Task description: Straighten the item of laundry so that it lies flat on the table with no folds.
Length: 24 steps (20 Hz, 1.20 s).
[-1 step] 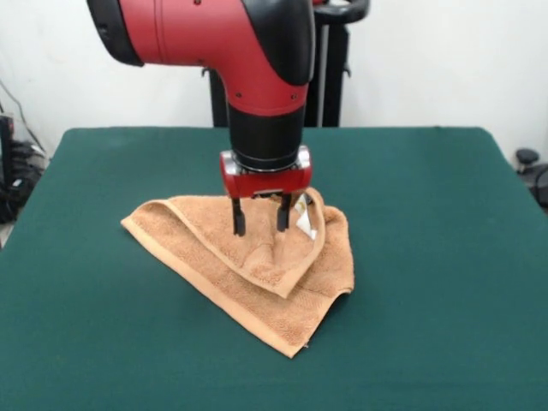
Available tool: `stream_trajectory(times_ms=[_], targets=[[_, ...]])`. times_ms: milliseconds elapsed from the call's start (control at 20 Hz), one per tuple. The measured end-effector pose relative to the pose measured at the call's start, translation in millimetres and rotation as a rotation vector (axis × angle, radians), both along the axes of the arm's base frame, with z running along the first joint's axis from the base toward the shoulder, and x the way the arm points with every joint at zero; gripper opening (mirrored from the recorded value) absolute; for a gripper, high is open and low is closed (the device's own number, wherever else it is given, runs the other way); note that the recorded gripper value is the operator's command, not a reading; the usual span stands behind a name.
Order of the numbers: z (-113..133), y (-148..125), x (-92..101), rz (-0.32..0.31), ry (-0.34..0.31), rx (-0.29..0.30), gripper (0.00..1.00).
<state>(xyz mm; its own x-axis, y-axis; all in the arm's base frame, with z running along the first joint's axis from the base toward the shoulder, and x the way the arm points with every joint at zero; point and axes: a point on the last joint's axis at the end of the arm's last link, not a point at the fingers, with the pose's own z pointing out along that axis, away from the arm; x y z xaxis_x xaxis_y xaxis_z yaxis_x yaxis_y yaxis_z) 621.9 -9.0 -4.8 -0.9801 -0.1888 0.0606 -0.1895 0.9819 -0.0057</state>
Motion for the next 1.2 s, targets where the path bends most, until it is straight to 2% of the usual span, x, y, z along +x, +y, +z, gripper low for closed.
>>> stream_trajectory(times_ms=[600, 1200], targets=[[-22, 21, 12.7, -0.006, 0.007, 0.019, 1.00], [-11, 18, 31.4, -0.041, 0.031, 0.024, 1.00]])
